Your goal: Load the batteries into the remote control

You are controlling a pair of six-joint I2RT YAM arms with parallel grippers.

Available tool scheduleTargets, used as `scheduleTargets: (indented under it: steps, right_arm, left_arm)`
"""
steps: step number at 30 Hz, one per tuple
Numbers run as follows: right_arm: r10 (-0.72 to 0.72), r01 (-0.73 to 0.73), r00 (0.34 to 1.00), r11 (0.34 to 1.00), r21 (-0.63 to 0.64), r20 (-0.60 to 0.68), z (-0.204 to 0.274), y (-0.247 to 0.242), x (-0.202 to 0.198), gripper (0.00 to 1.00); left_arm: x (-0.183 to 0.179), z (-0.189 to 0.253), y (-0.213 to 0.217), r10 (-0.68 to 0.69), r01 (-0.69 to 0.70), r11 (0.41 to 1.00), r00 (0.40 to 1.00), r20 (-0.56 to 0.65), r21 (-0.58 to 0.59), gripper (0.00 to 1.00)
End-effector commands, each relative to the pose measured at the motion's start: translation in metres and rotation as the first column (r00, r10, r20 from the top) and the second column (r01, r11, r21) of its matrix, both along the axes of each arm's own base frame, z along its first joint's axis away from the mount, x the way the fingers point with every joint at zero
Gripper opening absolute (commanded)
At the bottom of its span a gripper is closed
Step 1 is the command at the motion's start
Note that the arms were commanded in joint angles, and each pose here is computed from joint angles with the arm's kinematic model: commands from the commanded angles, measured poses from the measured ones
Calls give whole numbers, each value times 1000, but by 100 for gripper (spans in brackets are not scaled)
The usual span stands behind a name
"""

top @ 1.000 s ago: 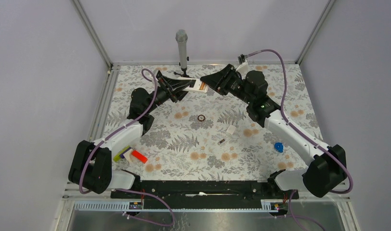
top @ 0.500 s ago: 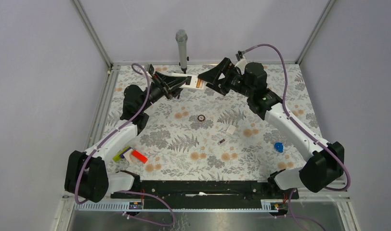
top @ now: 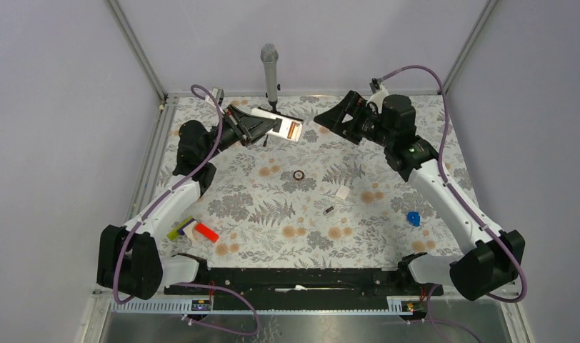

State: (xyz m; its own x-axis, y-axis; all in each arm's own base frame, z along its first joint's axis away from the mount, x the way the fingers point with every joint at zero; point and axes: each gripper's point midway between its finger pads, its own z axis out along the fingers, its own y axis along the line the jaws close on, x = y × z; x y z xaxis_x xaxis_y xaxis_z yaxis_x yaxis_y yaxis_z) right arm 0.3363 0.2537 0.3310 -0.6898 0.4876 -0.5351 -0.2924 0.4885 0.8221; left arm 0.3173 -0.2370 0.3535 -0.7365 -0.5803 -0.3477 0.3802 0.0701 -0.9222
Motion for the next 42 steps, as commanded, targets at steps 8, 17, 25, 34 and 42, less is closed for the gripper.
scheduleTargets:
  steps: [8,17,25,34,42]
  right_arm:
    - [86,-88,996,910,-405,-24,-85,-30,-13,83]
    - [581,-575,726,806,-141,368,6,25,-101,90]
    - [475,-481,784,872,-93,399,22,40,-81,92]
    - [428,-461,791,887,-34,437,41,65,-71,65]
    - [392,-431,825,903,3,407,40,69,-60,49]
  left_arm:
    - [-30,24,3,-128,11,962,901,414,272,0]
    - [-37,29,0,-187,56,953,883,431,299,0]
    - [-51,41,-4,-237,145,962,865,443,231,0]
    - [-55,39,-3,-233,149,964,871,432,219,0]
    - [-56,37,-3,-237,153,963,871,430,221,0]
